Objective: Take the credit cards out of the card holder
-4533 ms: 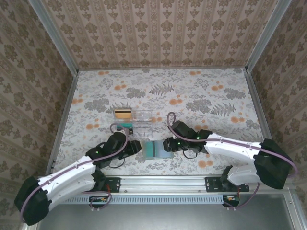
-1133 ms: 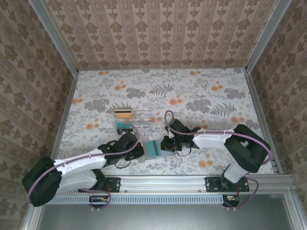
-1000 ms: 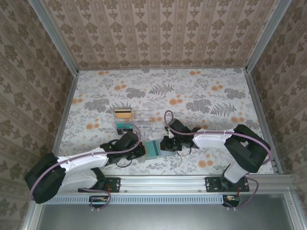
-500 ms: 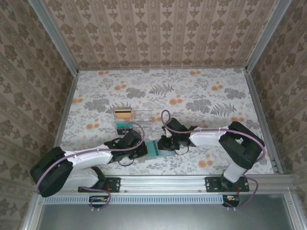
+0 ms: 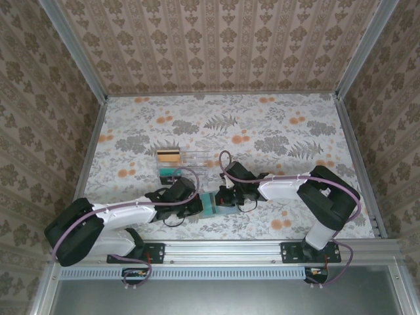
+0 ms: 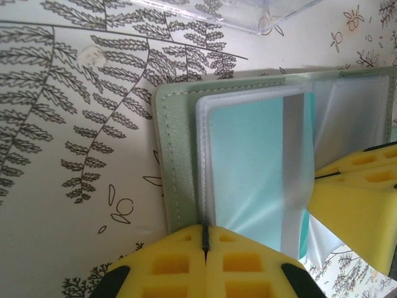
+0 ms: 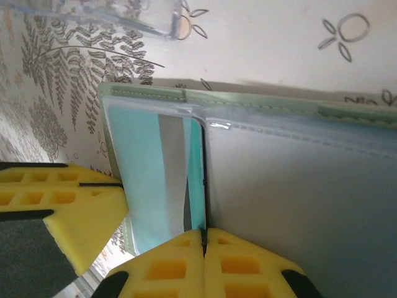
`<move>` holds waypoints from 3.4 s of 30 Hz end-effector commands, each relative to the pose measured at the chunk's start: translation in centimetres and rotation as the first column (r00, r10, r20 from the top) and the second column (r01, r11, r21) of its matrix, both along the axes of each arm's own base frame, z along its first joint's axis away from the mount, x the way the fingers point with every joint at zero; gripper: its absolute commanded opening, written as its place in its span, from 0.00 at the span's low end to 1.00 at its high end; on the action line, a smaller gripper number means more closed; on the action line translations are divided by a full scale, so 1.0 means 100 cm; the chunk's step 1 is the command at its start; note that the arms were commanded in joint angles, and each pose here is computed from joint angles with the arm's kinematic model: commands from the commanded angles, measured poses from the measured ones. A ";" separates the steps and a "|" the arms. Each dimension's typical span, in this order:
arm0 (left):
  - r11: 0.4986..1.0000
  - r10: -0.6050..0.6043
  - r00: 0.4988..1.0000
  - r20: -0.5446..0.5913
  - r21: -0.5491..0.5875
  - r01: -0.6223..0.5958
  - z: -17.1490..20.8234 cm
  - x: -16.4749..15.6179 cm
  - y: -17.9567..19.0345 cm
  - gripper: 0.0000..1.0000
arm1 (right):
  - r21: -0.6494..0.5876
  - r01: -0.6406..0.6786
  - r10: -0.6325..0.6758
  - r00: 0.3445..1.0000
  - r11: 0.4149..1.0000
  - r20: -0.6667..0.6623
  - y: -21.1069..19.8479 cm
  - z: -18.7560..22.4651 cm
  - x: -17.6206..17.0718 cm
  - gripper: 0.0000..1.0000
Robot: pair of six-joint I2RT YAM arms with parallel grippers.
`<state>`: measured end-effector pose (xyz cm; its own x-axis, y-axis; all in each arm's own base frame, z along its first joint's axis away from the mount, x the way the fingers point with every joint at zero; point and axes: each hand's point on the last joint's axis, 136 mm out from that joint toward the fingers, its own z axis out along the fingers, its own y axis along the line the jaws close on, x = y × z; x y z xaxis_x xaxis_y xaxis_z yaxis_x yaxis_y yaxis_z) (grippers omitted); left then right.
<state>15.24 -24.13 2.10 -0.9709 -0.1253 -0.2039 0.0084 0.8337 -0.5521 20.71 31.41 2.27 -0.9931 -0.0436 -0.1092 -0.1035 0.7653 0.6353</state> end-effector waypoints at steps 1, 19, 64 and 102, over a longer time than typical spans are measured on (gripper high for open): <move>0.999 -0.013 1.000 -0.017 0.036 0.014 -0.004 -0.005 0.004 0.00 | -0.009 -0.003 0.003 1.000 1.000 -0.004 -0.004 0.000 -0.006 0.00; 0.997 -0.009 0.999 -0.032 0.075 0.012 -0.008 -0.007 0.011 0.00 | 0.016 0.048 -0.048 0.999 0.999 -0.003 -0.024 -0.002 -0.002 0.19; 0.999 -0.007 0.993 0.114 -0.040 0.012 0.087 0.038 0.004 0.52 | 0.070 0.102 -0.114 0.976 0.992 0.186 -0.085 0.082 0.013 0.00; 0.851 0.061 0.983 0.175 -0.523 0.040 0.198 0.102 -0.038 0.49 | 0.522 0.007 -0.208 0.921 0.853 0.328 -0.041 0.222 0.095 0.00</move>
<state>25.10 -27.66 21.14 -0.9242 -0.2630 -0.2769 0.1295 0.4663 -0.8751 29.82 26.53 22.39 -0.8813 0.2222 -0.4170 -0.2913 0.4394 0.8498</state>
